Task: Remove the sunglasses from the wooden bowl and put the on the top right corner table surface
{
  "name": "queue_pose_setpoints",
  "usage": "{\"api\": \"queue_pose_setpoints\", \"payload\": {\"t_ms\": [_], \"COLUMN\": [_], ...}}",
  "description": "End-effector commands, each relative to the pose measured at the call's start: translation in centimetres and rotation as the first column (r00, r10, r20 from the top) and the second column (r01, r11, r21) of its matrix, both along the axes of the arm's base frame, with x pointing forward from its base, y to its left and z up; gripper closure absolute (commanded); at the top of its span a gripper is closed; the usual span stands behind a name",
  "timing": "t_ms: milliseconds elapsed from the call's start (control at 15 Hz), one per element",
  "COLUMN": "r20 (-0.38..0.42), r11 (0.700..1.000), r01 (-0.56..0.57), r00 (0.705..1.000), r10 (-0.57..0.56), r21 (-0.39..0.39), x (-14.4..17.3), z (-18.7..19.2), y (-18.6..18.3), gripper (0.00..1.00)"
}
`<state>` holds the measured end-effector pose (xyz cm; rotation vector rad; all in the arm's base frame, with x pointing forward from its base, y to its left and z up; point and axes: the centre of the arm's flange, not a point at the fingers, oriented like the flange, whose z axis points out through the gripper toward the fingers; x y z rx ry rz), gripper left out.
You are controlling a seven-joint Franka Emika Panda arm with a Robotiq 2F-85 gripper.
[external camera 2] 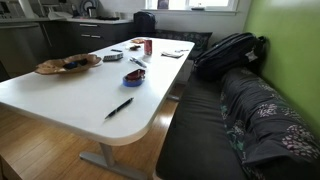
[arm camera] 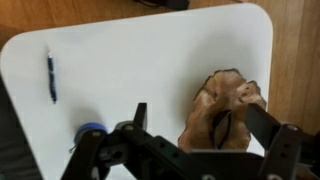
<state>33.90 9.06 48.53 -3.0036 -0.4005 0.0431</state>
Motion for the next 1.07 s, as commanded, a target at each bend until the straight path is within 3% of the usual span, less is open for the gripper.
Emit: {"api": "queue_pose_setpoints", "payload": {"t_ms": [0, 133, 200, 333, 600, 733, 1000], "r20": [-0.13, -0.133, -0.107, -0.13, -0.135, 0.001, 0.192], "r11": [0.998, 1.0, 0.999, 0.999, 0.999, 0.998, 0.998], "r01": [-0.049, -0.022, -0.047, -0.044, -0.043, 0.013, 0.03], "r00": [0.99, 0.991, 0.993, 0.991, 0.99, 1.0, 0.981], "r10": [0.054, 0.024, 0.047, 0.043, 0.042, -0.013, -0.02], "r21": [0.043, 0.012, 0.009, -0.005, -0.005, -0.059, -0.051], "x": [0.0, 0.3, -0.6, -0.3, 0.0, 1.3, 3.8], "z": [-7.6, -10.2, -7.7, -9.6, -9.9, -12.4, -16.9], "y": [5.4, 6.4, 5.2, 5.8, 5.9, 6.5, 8.9], "gripper": [0.0, 0.0, 0.0, 0.0, 0.0, 0.0, 0.0]}}
